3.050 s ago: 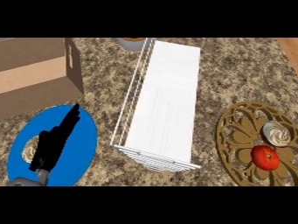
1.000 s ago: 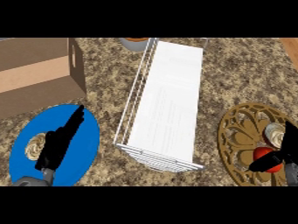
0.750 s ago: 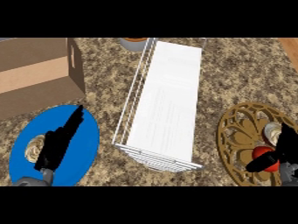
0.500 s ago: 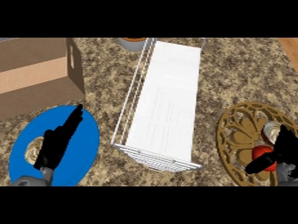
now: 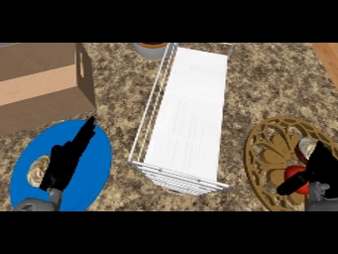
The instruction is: Pick the tomato from the placemat and place it in the tiered shelf
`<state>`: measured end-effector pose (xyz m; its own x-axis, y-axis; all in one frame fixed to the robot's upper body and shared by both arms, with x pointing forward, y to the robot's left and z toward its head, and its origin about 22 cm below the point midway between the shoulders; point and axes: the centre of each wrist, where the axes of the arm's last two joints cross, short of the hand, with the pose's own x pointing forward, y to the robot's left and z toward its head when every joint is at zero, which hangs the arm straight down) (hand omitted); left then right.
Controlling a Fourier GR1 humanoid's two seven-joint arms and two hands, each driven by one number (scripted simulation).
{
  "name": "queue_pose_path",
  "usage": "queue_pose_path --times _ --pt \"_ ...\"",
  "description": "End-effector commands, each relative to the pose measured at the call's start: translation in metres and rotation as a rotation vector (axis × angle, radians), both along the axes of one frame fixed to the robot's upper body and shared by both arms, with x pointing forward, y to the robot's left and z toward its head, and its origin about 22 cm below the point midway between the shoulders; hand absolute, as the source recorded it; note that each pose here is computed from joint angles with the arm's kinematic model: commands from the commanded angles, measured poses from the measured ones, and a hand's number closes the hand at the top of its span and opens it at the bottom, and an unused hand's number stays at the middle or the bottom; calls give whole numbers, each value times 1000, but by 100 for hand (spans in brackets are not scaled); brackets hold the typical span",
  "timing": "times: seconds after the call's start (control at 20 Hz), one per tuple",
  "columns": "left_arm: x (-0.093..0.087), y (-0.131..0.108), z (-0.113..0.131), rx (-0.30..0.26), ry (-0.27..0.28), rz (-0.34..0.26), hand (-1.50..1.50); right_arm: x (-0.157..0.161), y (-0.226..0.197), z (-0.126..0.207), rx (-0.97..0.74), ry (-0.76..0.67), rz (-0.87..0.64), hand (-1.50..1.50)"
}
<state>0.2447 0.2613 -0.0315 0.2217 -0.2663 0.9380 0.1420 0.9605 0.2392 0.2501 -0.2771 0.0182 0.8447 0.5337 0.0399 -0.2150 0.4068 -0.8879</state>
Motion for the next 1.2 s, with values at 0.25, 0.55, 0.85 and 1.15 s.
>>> queue_pose_path --times 0.25,0.55,0.85,1.15 --pt "-14 13 -9 17 19 -2 0 6 -5 -13 -15 60 -25 150" --pt "-19 3 -9 -7 -1 13 0 5 6 0 -124 10 -48 150" --pt "4 -16 4 0 -23 -101 0 10 58 28 -51 -113 913 150" --pt "9 -21 6 -11 -22 -102 0 10 65 70 93 -241 1517 150"
